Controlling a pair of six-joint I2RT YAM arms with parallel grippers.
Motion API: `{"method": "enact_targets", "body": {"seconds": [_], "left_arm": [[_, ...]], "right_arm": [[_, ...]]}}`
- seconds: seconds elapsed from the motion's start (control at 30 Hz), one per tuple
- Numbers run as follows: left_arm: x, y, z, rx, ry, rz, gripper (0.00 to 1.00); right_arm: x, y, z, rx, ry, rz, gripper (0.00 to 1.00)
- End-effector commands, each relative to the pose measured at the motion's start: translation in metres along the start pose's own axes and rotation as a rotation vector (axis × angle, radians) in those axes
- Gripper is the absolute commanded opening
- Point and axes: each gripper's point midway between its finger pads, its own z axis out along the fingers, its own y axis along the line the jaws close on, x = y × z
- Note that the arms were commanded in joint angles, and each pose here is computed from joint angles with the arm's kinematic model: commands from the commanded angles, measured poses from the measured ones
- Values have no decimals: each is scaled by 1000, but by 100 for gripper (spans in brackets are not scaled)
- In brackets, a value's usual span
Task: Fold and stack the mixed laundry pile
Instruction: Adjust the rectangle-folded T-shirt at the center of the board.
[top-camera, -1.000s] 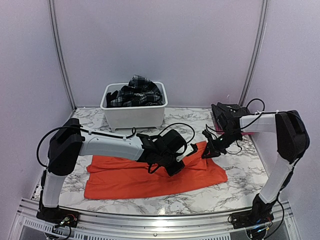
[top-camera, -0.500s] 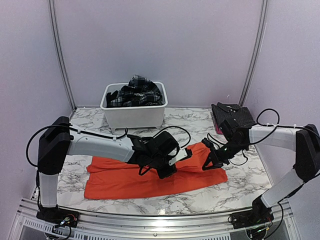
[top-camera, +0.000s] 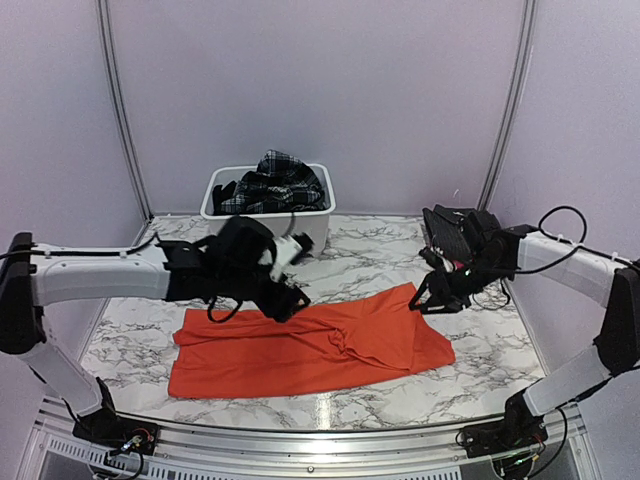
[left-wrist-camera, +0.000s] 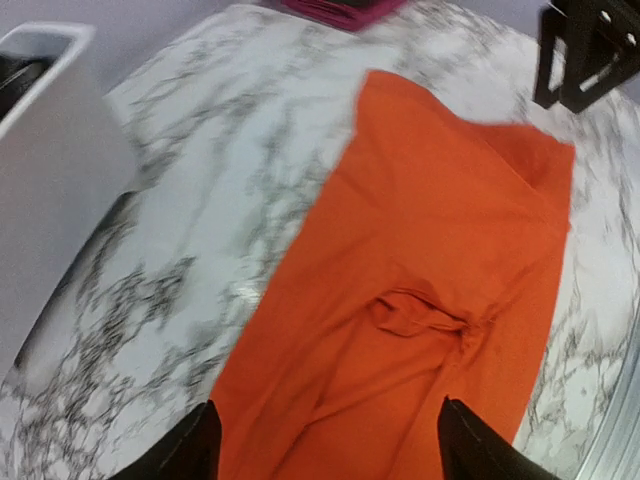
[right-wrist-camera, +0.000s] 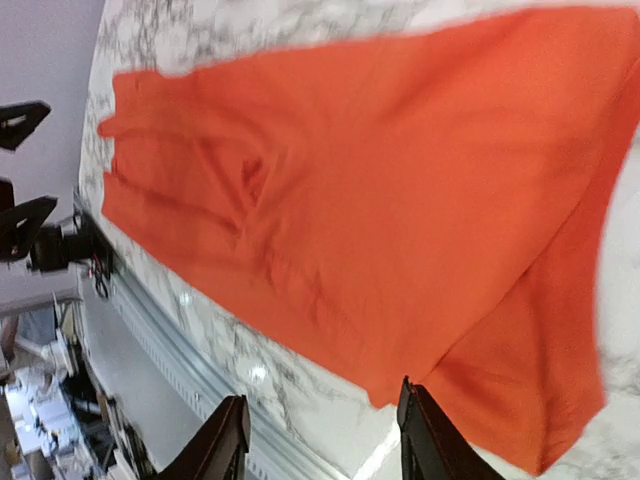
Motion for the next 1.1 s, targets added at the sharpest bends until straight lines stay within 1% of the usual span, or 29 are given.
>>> {"method": "enact_targets", "body": {"seconds": [0.0,0.03,0.07,0.1,0.23,0.27,0.43,0.47,0.57,0.67,0.77,0.87,1.07], "left_arm": [[-4,88,-43,-124,-137,-469,88],[1,104,-53,-154,-155,-543,94],[5,117,-62,-176,-175,-610,98],[12,129,-69,-195,-187,-663,99],[41,172,-94,-286,-211,-858,99],[66,191,-103,-322,-196,-958,99],[120,211,-103,-368,-102,-1125,99],[132,212,-102,-375,-70,-1153,97],[161,213,-95,-388,16,-1217,87],[184,209,-87,-394,87,-1268,79],[203,205,-77,-381,149,-1315,74],[214,203,-68,-376,198,-1328,70],[233,204,-59,-397,270,-1359,65]], "right_arm": [[-89,-23,-37,53,-228,40,46],[-103,-31,-38,66,-248,53,45],[-116,-40,-39,91,-269,64,44],[-129,-49,-39,114,-285,72,44],[-155,-82,-22,160,-256,104,42],[-164,-95,-14,180,-235,102,41],[-174,-110,4,178,-188,107,38],[-173,-112,8,172,-178,112,38],[-170,-118,18,159,-155,125,37],[-163,-126,28,164,-127,142,37],[-157,-132,35,170,-109,158,35],[-153,-136,39,172,-97,165,33],[-147,-138,43,169,-82,168,22]]}}
